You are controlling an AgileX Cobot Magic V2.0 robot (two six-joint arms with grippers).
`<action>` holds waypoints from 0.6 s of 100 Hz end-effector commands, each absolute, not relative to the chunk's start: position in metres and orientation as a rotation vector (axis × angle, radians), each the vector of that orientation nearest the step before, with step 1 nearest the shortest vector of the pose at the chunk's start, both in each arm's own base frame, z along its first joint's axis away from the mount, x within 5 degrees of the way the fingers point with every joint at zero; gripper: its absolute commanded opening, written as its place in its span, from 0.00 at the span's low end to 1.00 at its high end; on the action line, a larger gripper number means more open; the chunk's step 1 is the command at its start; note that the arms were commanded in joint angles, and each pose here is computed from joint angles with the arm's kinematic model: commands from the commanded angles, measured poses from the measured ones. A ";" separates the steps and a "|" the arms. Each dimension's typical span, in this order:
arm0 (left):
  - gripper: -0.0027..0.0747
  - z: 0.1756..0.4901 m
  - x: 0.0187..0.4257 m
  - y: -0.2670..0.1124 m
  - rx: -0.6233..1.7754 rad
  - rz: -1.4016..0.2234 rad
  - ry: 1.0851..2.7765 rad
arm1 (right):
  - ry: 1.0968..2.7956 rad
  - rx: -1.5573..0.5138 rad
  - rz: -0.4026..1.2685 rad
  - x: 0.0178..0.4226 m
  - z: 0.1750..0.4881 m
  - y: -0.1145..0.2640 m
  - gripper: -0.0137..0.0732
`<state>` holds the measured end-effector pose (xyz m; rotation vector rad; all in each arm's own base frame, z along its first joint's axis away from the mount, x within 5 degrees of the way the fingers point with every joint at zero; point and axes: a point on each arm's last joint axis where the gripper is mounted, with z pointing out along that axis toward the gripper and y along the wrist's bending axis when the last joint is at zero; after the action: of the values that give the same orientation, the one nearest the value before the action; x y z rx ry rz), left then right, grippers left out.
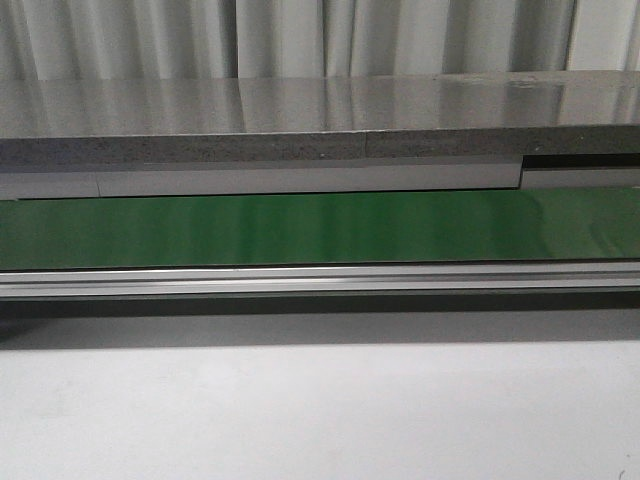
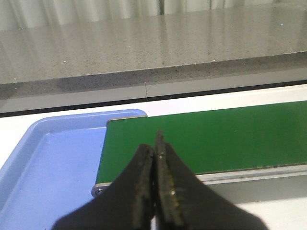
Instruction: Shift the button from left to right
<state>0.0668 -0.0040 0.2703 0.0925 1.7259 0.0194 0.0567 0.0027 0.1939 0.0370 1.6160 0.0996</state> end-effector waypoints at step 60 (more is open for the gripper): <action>0.01 0.253 0.058 0.001 -0.045 -0.037 1.441 | 1.498 0.035 0.086 0.055 0.209 0.002 0.08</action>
<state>0.0620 0.0021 0.2466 -0.0555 1.5509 -0.0126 0.0567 0.0027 0.1939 0.0370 1.6160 0.0996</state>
